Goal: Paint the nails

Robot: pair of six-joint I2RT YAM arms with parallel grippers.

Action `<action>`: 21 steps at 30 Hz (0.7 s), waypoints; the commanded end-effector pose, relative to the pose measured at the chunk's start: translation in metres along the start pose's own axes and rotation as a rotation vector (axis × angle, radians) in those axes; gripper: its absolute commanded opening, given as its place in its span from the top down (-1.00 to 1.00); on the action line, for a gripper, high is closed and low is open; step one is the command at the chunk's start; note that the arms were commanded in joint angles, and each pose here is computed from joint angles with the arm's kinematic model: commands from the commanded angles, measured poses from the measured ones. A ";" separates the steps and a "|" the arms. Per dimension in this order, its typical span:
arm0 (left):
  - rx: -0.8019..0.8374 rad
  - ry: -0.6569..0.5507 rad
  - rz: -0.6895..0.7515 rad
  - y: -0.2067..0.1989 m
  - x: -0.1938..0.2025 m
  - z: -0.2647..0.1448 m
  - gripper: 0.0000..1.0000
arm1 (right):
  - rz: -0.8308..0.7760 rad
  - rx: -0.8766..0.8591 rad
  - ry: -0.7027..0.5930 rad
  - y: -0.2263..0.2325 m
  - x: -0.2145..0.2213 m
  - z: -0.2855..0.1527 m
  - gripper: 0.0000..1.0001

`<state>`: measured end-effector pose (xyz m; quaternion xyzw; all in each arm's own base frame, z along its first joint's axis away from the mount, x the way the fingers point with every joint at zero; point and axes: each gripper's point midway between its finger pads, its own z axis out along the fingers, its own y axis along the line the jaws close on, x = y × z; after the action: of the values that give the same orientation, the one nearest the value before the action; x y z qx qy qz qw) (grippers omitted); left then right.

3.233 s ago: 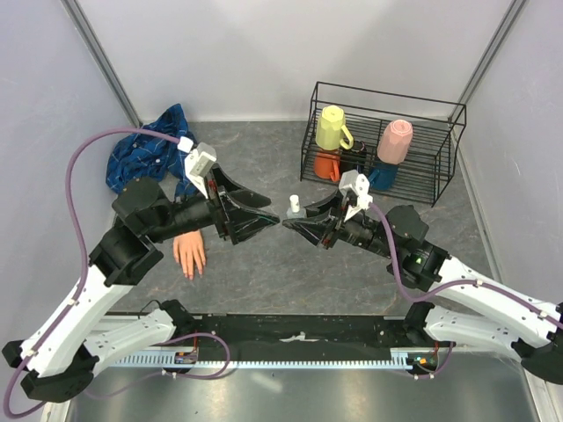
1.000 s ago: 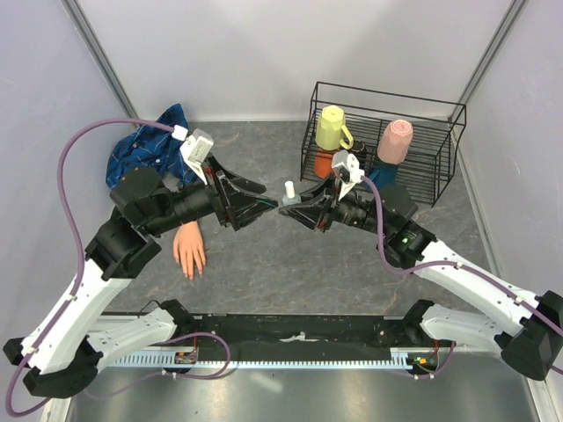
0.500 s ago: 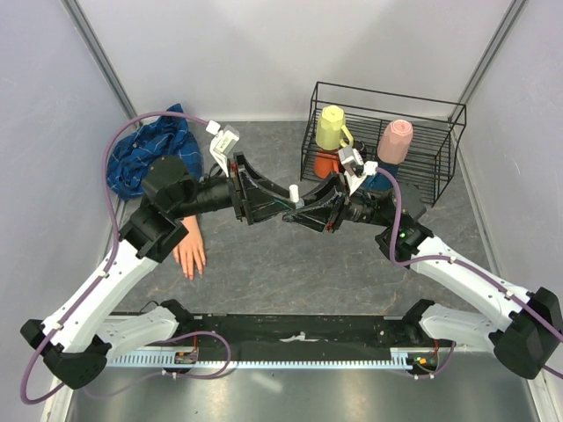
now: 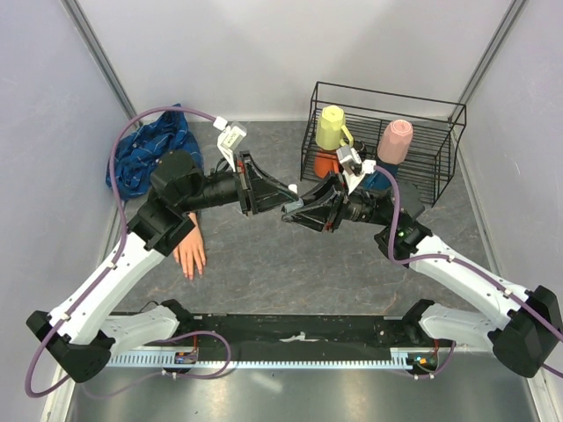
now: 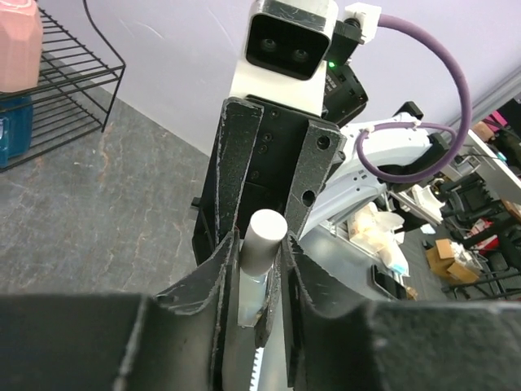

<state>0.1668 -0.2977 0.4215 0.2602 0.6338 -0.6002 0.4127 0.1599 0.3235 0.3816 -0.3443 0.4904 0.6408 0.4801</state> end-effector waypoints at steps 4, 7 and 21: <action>-0.158 -0.090 0.076 0.007 -0.033 -0.007 0.97 | -0.177 0.333 0.038 -0.044 -0.007 0.004 1.00; -0.378 -0.103 0.090 0.035 -0.037 -0.006 0.97 | -0.291 0.556 0.046 -0.057 -0.008 0.008 1.00; -0.603 -0.071 0.155 0.046 -0.039 0.014 0.24 | -0.426 0.602 0.089 -0.058 0.012 0.023 1.00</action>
<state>0.2368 -0.2874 0.4028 0.1375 0.7748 -0.3234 0.5255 0.2417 0.3302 0.3608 -0.2160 0.6391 0.3098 0.6700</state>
